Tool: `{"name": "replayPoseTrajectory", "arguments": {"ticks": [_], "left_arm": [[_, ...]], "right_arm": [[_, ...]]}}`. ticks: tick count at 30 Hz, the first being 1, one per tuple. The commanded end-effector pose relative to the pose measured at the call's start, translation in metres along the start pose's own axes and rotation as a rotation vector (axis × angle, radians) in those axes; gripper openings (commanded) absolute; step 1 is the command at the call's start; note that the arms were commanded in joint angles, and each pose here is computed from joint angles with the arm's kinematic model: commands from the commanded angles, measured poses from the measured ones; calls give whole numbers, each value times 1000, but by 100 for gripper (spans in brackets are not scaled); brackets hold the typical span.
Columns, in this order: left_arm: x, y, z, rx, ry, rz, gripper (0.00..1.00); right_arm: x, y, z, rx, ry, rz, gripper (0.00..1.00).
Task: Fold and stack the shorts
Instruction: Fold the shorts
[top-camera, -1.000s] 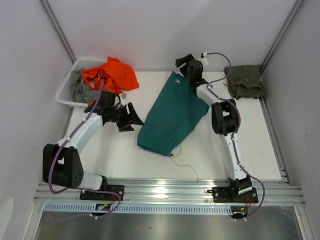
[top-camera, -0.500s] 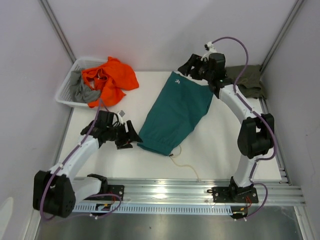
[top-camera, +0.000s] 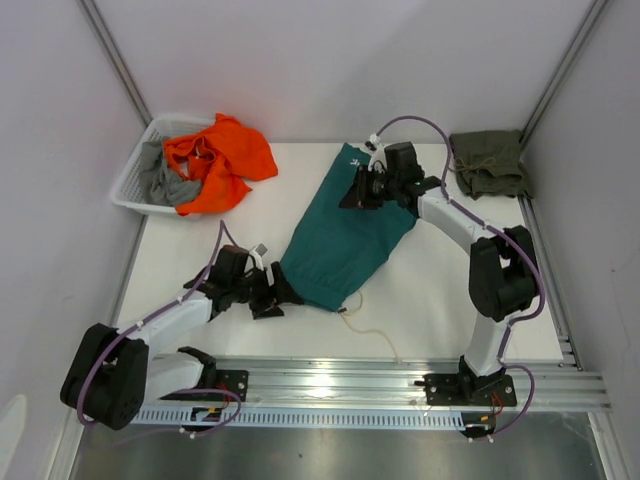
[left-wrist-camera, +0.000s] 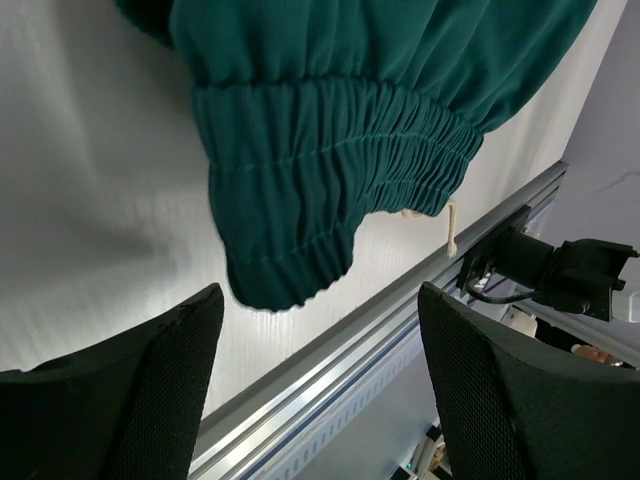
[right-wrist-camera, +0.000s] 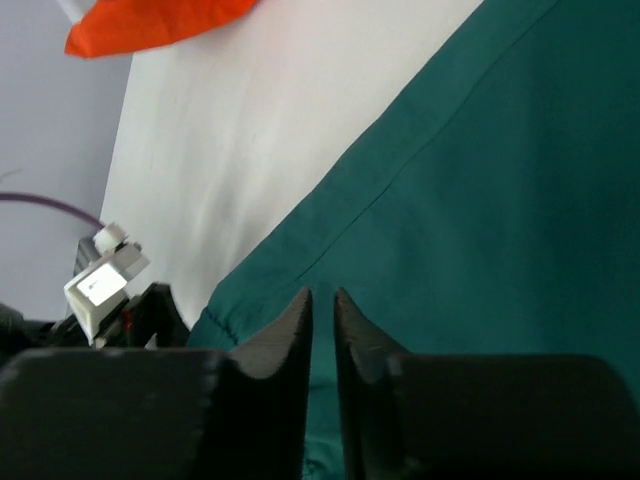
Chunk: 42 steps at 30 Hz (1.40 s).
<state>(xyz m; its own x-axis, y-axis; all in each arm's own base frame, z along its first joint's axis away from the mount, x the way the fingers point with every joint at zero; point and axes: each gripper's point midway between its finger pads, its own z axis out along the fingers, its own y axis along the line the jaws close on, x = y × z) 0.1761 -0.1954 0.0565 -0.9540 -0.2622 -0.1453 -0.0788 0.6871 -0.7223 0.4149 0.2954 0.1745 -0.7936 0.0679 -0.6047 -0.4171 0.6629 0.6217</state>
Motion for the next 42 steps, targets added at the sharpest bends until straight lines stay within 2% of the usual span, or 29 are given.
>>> {"name": "replayPoseTrajectory", "arguments": {"ticks": [1, 5, 12, 14, 23, 27, 33, 37, 42], "left_arm": [[-19, -19, 9, 66, -74, 13, 81], [-27, -30, 20, 127, -127, 14, 82], [-34, -33, 54, 81, -118, -55, 92], [-37, -32, 60, 59, -137, -87, 94], [-50, -17, 80, -35, -206, -184, 96], [-51, -11, 81, -54, -236, -207, 95], [-58, -6, 92, -109, -228, -221, 96], [-52, 16, 92, -235, -229, -268, 95], [-56, 16, 95, -226, -255, -277, 93]], "right_arm": [[30, 33, 3, -84, 95, -34, 14], [59, 34, 5, -77, 144, -23, 0], [105, 1, 28, 45, 263, 2, 0], [107, -11, 32, 87, 258, 12, 0], [128, -53, 49, 247, 328, 60, 0], [148, -69, 52, 318, 407, 68, 0], [180, -73, 49, 345, 473, 71, 0], [190, -70, 48, 333, 486, 82, 0], [202, -55, 51, 303, 509, 73, 0]]}}
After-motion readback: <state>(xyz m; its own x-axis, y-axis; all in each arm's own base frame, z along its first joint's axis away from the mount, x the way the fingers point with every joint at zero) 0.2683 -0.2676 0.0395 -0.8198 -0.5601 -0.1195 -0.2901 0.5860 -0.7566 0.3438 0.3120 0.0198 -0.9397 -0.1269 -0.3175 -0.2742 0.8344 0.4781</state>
